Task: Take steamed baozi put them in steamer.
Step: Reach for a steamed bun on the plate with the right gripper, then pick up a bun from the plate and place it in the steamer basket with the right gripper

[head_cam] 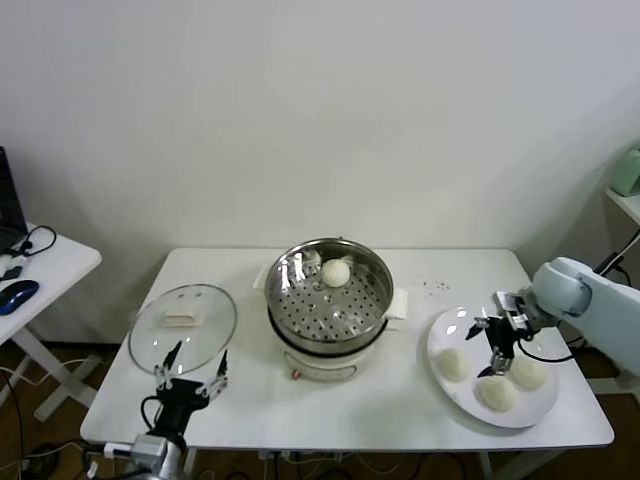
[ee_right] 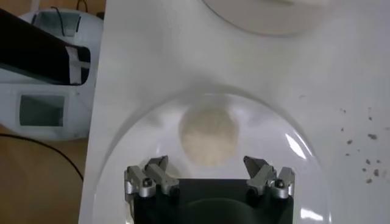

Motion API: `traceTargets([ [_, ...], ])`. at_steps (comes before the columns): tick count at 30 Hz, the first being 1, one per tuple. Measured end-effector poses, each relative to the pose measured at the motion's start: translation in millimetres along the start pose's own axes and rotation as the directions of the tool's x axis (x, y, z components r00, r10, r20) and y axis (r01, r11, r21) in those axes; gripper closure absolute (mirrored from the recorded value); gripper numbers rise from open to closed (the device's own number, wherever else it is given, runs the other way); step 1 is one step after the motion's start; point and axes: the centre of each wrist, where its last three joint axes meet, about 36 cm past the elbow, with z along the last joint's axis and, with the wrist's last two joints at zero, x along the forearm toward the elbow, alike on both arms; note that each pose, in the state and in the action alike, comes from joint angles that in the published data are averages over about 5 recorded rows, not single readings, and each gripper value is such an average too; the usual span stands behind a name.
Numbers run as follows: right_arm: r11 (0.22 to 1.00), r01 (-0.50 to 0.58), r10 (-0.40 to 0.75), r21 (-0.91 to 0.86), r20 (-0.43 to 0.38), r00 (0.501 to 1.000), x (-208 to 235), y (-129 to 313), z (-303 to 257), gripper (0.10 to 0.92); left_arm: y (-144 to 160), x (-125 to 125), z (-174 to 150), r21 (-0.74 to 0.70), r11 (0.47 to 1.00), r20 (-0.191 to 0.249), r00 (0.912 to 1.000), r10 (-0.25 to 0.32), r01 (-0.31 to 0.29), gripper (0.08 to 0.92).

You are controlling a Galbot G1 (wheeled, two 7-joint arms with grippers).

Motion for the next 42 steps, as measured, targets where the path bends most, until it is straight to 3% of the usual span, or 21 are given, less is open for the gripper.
traceTargets([
  [15,1.0,0.022,-0.022,-0.019,0.013,1.0,-33,-6,0,0.2,2,-1,3,0.0,1.0,-0.01,0.9999,-0.004,0.004,0.177],
  [26,0.999,0.026,-0.025,-0.03,0.024,0.999,-39,-8,3,0.333,2,-1,5,0.006,1.0,-0.017,0.9998,-0.008,0.008,0.177],
  [35,0.999,0.014,-0.012,-0.044,0.044,0.999,-31,-10,3,0.335,1,-1,6,0.01,1.0,-0.018,0.9998,-0.01,0.01,0.177],
  [42,0.997,-0.012,0.019,-0.08,0.078,0.997,3,-16,6,0.334,0,-3,1,0.014,1.0,-0.016,0.9995,-0.027,0.027,0.177],
])
